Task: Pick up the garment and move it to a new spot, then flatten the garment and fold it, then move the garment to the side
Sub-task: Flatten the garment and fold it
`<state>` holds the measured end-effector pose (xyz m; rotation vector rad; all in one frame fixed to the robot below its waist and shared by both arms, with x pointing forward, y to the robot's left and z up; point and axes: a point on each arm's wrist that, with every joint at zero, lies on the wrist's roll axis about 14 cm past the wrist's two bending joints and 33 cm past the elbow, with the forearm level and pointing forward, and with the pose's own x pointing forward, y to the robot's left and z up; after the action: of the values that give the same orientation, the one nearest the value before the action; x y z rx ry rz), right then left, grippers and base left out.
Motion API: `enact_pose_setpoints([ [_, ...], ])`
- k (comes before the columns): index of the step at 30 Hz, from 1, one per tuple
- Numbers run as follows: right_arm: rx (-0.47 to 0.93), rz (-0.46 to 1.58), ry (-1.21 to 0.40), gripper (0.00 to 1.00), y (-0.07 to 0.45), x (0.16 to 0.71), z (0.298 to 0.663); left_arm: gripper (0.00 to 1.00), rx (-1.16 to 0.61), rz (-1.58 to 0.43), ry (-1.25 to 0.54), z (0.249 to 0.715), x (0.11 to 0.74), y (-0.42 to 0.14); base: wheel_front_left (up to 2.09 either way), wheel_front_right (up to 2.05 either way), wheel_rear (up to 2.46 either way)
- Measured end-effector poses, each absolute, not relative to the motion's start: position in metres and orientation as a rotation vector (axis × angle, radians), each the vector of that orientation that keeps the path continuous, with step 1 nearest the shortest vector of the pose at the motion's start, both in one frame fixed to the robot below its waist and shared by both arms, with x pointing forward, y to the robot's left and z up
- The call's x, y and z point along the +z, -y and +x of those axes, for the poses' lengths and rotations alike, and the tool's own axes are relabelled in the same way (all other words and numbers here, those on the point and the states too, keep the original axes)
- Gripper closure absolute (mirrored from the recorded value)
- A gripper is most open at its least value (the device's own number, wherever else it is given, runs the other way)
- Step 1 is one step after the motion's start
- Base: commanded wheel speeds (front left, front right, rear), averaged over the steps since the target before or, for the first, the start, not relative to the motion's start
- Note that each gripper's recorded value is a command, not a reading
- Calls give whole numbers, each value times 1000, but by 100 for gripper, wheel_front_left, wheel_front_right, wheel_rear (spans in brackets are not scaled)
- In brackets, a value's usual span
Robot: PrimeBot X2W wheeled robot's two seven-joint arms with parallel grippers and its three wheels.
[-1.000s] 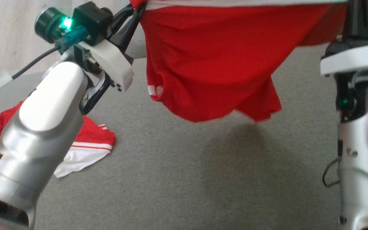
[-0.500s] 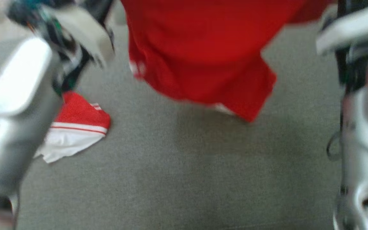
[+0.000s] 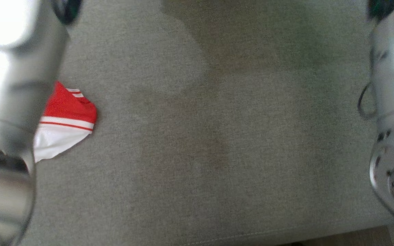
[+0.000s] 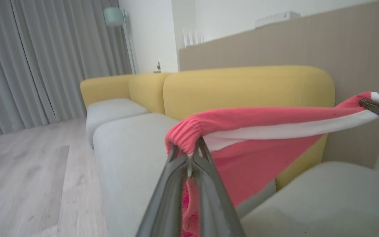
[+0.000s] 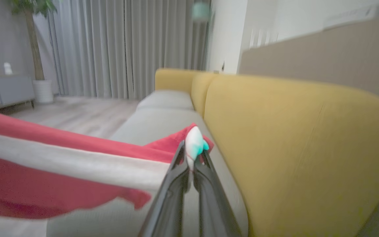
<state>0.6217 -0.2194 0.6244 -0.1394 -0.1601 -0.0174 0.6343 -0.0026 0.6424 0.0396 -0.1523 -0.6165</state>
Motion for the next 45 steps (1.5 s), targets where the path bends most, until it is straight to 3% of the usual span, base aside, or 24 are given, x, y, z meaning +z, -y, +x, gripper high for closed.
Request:
enact_pose_setpoints([
  [4,-9,-159,-94,100,224,542,599,100,-653,99,-23,608,567,5,0,0,0],
  [8,-12,-218,-326,100,242,484,566,100,-761,123,-199,552,497,21,0,0,0],
  [17,-69,-222,-580,100,280,441,500,100,-933,98,-366,444,444,39,0,0,0],
  [32,-149,-93,-635,100,307,421,415,100,-1006,26,-372,345,452,67,0,0,0],
  [36,-158,-65,-549,100,312,440,429,100,-992,-9,-355,346,459,70,0,0,0],
  [45,-87,-118,-370,100,290,481,498,100,-856,-50,-309,413,473,49,0,0,0],
])
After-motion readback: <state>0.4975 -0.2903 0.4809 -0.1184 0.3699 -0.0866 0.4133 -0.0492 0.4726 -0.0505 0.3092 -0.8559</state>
